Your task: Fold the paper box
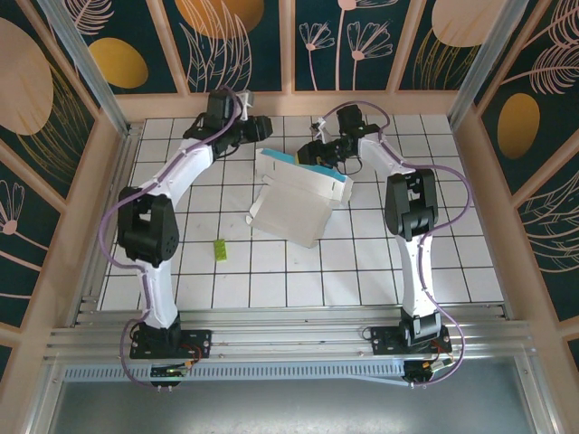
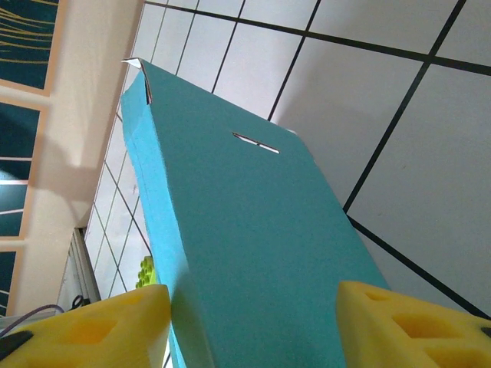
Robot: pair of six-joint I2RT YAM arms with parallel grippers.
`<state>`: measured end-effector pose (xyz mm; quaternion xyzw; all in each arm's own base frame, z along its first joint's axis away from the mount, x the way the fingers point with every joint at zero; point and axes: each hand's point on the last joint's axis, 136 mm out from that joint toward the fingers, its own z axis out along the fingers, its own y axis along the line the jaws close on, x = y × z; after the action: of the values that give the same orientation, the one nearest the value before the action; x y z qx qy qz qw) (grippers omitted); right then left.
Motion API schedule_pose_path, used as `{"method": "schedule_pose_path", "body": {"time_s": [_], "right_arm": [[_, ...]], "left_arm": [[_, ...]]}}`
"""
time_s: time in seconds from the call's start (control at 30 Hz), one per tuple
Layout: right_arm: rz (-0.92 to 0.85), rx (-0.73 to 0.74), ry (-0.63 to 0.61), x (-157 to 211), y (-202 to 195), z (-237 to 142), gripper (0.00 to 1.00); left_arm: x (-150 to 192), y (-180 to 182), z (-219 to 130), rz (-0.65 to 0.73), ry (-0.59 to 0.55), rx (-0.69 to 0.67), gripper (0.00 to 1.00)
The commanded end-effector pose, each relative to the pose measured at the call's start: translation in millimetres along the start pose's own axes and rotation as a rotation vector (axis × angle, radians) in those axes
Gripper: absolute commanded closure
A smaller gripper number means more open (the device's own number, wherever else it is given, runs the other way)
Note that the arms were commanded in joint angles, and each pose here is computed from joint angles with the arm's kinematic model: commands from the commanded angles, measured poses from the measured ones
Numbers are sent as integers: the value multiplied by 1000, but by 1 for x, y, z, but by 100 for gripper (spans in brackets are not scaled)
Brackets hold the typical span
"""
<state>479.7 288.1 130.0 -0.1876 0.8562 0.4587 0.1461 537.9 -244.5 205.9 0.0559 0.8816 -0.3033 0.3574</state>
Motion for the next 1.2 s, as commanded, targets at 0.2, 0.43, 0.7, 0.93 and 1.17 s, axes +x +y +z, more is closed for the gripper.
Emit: {"method": "schedule_pose_path", "body": {"time_s": [0.2, 0.43, 0.7, 0.93, 1.17], "right_arm": [[-10, 18, -11, -2, 10, -13, 41], [-10, 22, -9, -1, 10, -12, 41], [-6, 24, -7, 0, 9, -10, 42], [-13, 30, -2, 1, 9, -10, 42], [-15, 35, 0, 1, 7, -9, 42]], "left_arm": [[53, 7, 23, 29, 214, -1, 57], [58, 1, 28, -14, 220, 53, 58], [68, -23, 35, -127, 231, 238, 68], [71, -4, 34, -122, 202, 123, 55], [56, 21, 19, -19, 130, -58, 47]]}}
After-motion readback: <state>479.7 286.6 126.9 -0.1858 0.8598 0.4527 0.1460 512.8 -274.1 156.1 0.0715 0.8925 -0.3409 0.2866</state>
